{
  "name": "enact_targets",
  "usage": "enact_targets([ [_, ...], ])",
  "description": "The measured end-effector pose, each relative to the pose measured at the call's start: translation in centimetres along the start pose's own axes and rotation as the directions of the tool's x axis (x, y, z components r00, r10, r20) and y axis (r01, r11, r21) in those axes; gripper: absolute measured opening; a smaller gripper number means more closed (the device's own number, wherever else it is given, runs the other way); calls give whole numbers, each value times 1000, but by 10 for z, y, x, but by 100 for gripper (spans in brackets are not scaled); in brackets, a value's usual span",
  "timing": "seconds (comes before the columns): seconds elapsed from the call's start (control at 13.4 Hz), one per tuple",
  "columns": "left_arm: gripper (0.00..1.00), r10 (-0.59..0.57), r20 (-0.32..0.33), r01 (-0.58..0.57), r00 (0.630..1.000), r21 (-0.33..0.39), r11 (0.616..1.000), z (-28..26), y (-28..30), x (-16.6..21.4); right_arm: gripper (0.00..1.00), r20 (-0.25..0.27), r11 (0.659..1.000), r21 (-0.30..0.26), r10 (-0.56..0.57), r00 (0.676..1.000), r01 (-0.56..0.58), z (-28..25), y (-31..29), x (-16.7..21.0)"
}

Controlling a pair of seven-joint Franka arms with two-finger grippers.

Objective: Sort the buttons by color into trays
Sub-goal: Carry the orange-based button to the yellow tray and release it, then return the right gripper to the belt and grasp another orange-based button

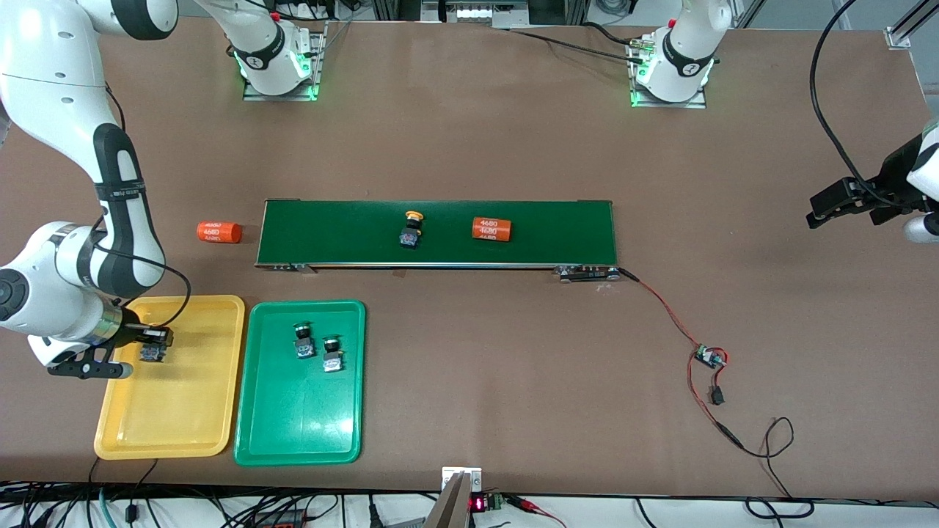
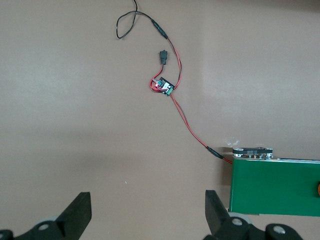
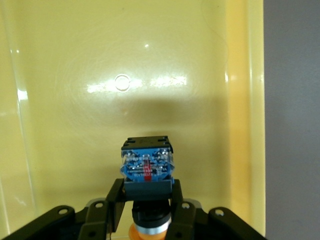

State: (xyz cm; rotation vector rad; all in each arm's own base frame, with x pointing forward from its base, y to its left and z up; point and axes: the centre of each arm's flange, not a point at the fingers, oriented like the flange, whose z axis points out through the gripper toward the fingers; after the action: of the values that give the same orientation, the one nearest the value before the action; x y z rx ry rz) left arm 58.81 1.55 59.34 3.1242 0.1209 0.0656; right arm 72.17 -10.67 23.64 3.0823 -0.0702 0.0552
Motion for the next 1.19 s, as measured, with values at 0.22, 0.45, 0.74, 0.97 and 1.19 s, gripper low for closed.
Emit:
enact_targets([
  [0.22, 100, 6, -10, -6, 1000, 0, 1000, -6, 0, -1, 69, 8, 1000, 1, -2, 1000, 2, 6, -1, -1],
  [0.45, 100, 70, -4, -70, 998, 1, 998, -7, -4, -3, 99, 14, 1000, 2, -7, 1000, 7, 10, -2, -2],
  [0.74, 100, 65, 6, -65, 998, 1, 998, -6, -5, -4, 100, 66, 998, 52, 13, 998, -17, 8, -24, -10],
  [0.97, 100, 11, 9, -11, 1000, 2, 1000, -6, -5, -4, 100, 139, 993, 81, 68, 988, -80, -32, -65, -33],
  [1.19, 100, 9, 17, -9, 1000, 2, 1000, -5, -5, -5, 100, 200, 991, 76, 92, 975, -109, -92, -118, -71],
])
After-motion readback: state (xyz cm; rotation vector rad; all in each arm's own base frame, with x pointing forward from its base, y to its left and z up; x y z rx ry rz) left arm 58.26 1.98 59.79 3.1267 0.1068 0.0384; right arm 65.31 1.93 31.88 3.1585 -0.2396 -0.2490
